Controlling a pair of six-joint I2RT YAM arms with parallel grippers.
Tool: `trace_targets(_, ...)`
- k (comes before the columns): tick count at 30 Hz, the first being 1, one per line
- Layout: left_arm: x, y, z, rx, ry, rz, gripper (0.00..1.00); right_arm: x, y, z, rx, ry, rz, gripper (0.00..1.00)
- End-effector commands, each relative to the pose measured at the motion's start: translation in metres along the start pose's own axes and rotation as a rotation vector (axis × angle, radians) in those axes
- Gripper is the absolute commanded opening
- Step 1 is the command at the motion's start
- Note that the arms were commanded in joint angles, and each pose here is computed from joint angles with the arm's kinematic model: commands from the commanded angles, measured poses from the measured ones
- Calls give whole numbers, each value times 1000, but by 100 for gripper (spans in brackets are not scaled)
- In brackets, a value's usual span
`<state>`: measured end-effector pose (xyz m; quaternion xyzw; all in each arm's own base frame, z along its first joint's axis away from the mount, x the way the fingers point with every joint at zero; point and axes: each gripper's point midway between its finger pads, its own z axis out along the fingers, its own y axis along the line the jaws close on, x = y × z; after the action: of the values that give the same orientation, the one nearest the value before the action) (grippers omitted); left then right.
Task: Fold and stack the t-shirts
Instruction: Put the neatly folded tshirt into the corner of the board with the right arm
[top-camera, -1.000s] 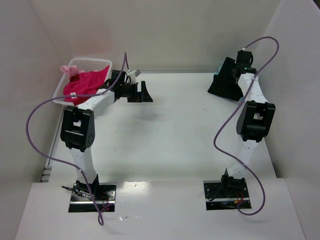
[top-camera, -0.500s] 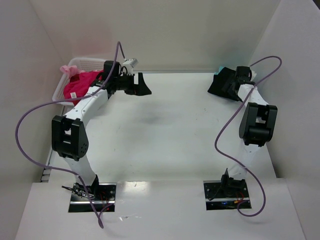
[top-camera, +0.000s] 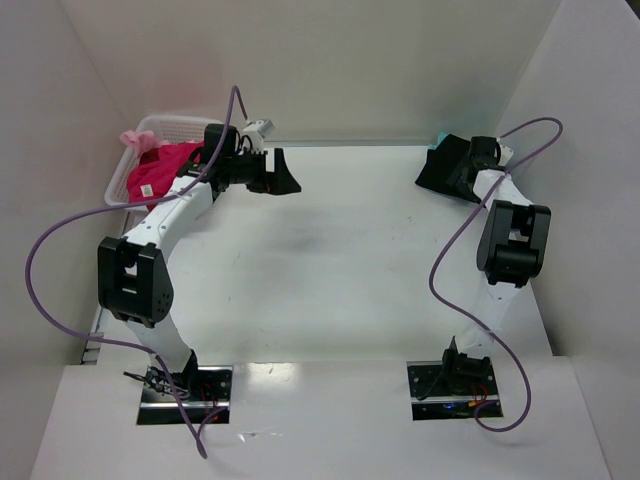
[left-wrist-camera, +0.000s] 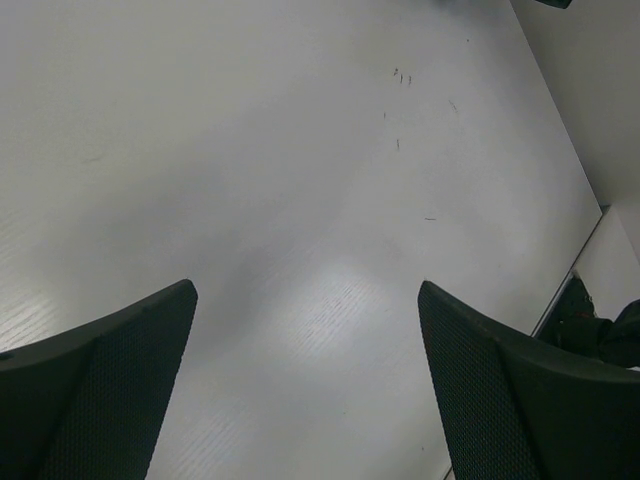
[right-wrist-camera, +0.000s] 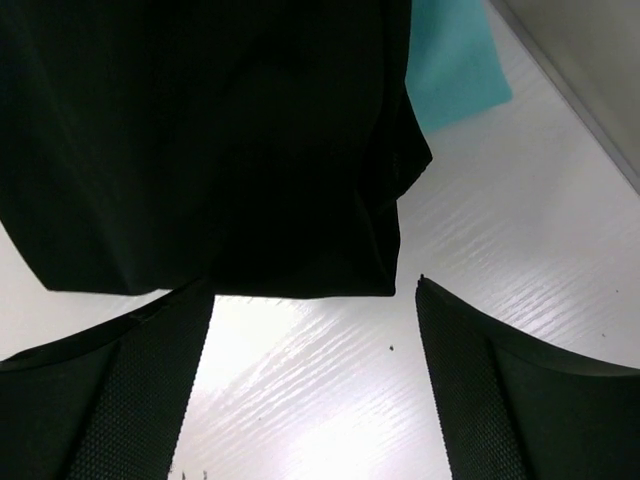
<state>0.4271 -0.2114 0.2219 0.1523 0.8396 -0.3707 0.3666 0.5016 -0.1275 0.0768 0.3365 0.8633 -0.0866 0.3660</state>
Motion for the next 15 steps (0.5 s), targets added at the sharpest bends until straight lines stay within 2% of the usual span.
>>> trace_targets(1,-8,-1,-7,-2,-22,50,99,-16,-2,9,29,-86,50,85)
trace_targets(5,-9,0,-5,-2,-21,49,99,-23,-7,11,64,-127,94,67)
trace_targets(8,-4,3,-2,-5,-6,37,99,-26,-10,10,73,-155,112,61)
trace_targets(15,-7,5,-1,-16,-8,37,99,-17,-13,26,108,-134,108,35)
